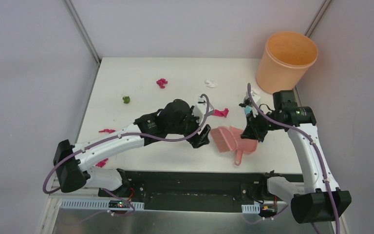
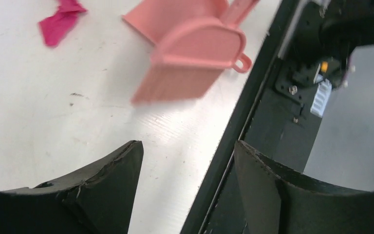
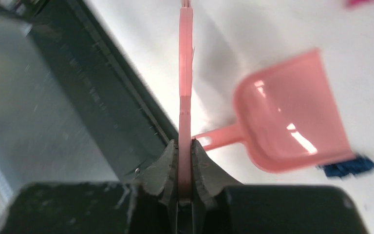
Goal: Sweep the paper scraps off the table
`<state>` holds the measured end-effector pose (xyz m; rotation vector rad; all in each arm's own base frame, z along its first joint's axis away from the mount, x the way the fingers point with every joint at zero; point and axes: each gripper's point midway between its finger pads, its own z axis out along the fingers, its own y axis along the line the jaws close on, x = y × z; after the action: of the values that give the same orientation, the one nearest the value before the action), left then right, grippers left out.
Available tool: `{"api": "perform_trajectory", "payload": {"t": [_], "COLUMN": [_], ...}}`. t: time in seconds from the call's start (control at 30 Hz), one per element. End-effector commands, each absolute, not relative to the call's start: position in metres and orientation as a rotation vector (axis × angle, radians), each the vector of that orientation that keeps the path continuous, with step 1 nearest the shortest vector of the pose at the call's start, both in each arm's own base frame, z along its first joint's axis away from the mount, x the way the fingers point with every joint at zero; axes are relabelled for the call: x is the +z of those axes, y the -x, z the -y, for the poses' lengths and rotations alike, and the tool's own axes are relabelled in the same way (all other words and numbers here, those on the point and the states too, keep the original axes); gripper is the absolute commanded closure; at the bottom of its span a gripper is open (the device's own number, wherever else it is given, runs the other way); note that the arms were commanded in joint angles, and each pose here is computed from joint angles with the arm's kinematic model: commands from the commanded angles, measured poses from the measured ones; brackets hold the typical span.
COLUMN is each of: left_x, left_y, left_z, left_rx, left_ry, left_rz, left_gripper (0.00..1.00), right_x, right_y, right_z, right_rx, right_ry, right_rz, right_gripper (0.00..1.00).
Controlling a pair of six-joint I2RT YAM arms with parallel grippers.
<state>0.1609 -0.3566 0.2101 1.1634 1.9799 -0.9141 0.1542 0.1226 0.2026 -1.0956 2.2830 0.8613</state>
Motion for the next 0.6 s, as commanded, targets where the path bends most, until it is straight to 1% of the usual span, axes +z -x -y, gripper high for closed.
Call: {"api": "perform_trajectory", "payload": {"t": [0.0, 0.03, 0.1, 0.13, 0.27, 0.43, 0.57], "left_x": [0.236, 0.227, 0.206, 0.197, 0.169, 0.143, 0.122], "left_y": [-0.183, -0.181, -0.173, -0.167, -0.142, -0.128, -0.12], "left_z": [0.348, 0.351, 0.364, 0.374, 0.426, 0.482, 0.512], "left_rx": [-0.858, -0.832, -0.774, -0.765, -0.678, -0.572, -0.523], "left_ry": [-0.786, -0.765, -0.758, -0.773, -0.838, -0.755, -0.754], "left_rz": [-1.994, -2.025, -2.082, -2.101, -2.15, -2.226, -2.26], "left_gripper": [0.3, 0.3, 0.31, 0.31, 0.3, 0.3, 0.3], "right_x": [0.209, 0.207, 0.203, 0.207, 0.226, 0.23, 0.234], "right_y": [-0.224, -0.231, -0.251, -0.255, -0.26, -0.263, -0.265], "right_z": [-0.094, -0.088, -0.062, -0.056, -0.037, -0.016, 0.004], "right_rx": [0.596, 0.567, 0.384, 0.356, 0.375, 0.336, 0.313], "right_ry": [0.588, 0.519, 0.333, 0.285, 0.122, 0.007, -0.086], "right_rz": [-2.344, -2.35, -2.355, -2.325, -2.213, -2.15, -2.075], "right_gripper": [1.0, 1.0, 1.0, 1.0, 1.0, 1.0, 1.0]}}
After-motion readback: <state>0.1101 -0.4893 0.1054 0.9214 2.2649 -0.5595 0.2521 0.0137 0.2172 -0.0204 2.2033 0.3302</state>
